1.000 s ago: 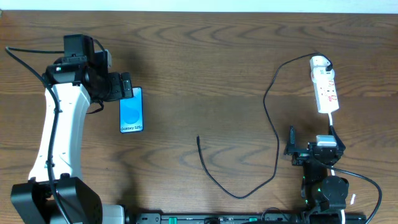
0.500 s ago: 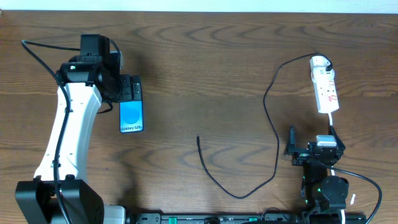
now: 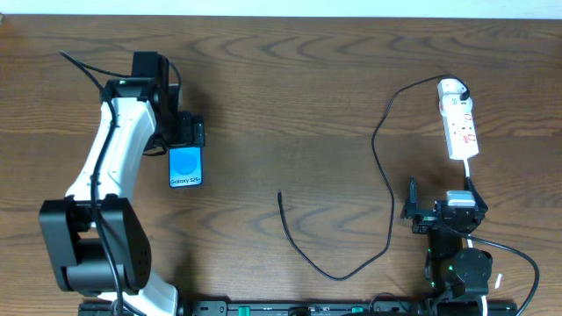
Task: Plug charger to phone and switch on socket
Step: 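Lower the left gripper down onto the phone's bottom edge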
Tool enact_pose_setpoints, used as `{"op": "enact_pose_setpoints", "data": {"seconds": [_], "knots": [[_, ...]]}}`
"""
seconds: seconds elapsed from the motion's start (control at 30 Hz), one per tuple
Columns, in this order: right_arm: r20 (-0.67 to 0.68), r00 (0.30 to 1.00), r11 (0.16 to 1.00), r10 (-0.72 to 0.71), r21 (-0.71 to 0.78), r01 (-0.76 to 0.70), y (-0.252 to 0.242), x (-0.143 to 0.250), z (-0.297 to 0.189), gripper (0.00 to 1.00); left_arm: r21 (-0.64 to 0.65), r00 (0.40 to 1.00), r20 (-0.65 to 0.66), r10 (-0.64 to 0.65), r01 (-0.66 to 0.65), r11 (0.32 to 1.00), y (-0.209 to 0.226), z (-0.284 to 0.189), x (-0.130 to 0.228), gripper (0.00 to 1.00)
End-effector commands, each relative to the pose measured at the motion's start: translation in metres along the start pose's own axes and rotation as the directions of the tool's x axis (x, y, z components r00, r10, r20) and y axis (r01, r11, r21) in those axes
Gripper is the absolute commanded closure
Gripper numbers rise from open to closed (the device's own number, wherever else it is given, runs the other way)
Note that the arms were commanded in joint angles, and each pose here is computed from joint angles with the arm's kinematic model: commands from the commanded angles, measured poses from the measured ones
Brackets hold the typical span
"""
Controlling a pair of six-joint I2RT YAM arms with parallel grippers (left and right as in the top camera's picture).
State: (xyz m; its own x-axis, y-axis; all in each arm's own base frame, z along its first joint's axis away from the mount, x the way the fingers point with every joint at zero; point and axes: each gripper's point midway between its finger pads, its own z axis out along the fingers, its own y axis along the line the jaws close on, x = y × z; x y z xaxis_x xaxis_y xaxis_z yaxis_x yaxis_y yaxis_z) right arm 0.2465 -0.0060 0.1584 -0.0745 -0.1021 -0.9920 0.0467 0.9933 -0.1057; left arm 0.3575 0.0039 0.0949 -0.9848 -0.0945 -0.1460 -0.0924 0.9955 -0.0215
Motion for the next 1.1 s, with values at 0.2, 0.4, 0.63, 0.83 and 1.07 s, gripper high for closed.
{"op": "enact_pose_setpoints", "data": {"seconds": [0.2, 0.4, 0.63, 0.83, 1.07], "knots": [[0.003, 1.000, 1.000, -0.014, -0.013, 0.014, 0.003, 0.000, 0.000, 0.01, 0.002, 0.999, -0.042, -0.011, 0.011, 1.000, -0.001, 0.020, -0.003, 0.02], [0.003, 1.000, 1.000, -0.014, -0.013, 0.014, 0.003, 0.000, 0.000, 0.01, -0.004, 0.995, -0.100, -0.012, 0.012, 1.000, -0.001, 0.041, 0.002, 0.02], [0.003, 1.000, 1.000, -0.014, -0.013, 0.014, 0.003, 0.000, 0.000, 0.01, -0.006, 0.993, -0.121, -0.013, 0.013, 1.000, 0.000, 0.060, 0.000, 0.02], [0.003, 1.000, 1.000, -0.014, -0.013, 0.014, 0.003, 0.000, 0.000, 0.01, -0.011, 0.992, -0.128, -0.013, 0.012, 1.000, 0.000, 0.072, -0.002, 0.02], [0.003, 1.000, 1.000, -0.014, -0.013, 0.014, 0.003, 0.000, 0.000, 0.01, -0.017, 0.992, -0.122, -0.014, 0.012, 1.000, 0.001, 0.085, -0.004, 0.02]]}}
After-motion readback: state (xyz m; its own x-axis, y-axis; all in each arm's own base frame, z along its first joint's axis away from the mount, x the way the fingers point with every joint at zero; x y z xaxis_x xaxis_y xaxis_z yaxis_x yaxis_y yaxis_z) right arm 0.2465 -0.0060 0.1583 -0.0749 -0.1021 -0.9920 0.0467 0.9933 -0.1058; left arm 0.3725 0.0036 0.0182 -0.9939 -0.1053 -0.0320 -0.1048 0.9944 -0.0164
